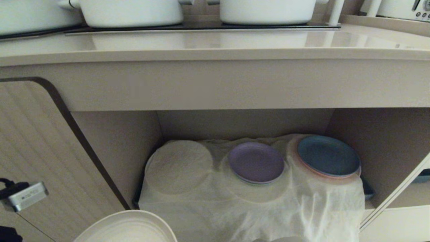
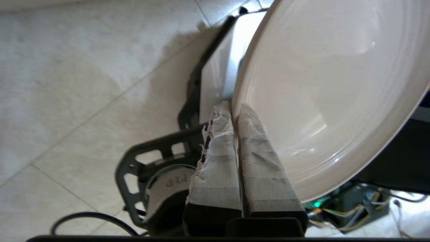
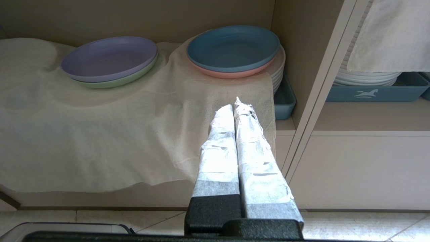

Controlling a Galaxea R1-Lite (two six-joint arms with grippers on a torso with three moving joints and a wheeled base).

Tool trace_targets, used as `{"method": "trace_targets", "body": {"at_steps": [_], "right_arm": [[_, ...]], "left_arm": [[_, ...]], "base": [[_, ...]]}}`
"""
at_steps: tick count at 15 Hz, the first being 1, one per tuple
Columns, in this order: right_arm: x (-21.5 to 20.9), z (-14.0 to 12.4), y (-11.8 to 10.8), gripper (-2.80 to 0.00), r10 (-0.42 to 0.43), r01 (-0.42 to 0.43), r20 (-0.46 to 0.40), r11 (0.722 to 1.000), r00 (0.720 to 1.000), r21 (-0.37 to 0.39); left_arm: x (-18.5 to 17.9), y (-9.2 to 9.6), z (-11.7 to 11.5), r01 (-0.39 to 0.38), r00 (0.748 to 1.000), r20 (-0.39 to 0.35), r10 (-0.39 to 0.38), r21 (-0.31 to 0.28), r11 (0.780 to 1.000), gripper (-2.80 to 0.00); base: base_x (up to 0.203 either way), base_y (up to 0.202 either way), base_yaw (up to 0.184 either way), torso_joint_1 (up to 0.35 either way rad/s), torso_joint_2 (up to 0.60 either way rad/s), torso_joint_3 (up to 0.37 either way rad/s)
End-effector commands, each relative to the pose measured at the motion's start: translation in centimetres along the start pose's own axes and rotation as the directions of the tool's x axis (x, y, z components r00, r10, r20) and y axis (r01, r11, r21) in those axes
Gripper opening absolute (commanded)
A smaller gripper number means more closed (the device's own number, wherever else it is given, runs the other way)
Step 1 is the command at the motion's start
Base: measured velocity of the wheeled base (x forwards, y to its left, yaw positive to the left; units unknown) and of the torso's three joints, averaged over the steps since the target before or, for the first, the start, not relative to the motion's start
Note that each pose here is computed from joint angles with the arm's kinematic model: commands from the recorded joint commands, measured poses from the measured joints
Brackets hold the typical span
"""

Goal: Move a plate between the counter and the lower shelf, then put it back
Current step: Put the plate in the cupboard

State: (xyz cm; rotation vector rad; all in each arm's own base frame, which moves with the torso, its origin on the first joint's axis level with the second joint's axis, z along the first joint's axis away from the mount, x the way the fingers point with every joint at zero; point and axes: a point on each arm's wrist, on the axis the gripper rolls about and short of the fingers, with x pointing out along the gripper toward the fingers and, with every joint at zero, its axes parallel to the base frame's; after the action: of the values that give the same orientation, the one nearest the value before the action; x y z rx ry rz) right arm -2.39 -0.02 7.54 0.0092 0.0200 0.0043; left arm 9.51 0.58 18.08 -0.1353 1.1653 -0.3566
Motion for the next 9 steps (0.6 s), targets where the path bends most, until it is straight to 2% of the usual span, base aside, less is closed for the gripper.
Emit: {"method": "trace_targets", "body": {"at_steps": [1, 9], "right_arm": [[0.01, 0.00, 0.00, -2.80, 0.001, -0.001, -0.001, 1.000, 1.000, 0.000], [0.01, 0.00, 0.00, -2.80, 0.000, 0.000, -0.001, 1.000, 1.000, 0.000]], "left_arm": [[0.09, 0.09, 0.19, -0.009, 1.000, 0.002, 0.009, 0.005, 1.000, -2.80], [0.00, 0.01, 0.22, -0.044, 0.999, -0.010, 0.044, -0.029, 0.999, -2.80]], "base": [[0.000, 0.000, 0.000, 0.000, 0.00, 0.000], [0.000, 0.000, 0.000, 0.000, 0.00, 0.000]]}}
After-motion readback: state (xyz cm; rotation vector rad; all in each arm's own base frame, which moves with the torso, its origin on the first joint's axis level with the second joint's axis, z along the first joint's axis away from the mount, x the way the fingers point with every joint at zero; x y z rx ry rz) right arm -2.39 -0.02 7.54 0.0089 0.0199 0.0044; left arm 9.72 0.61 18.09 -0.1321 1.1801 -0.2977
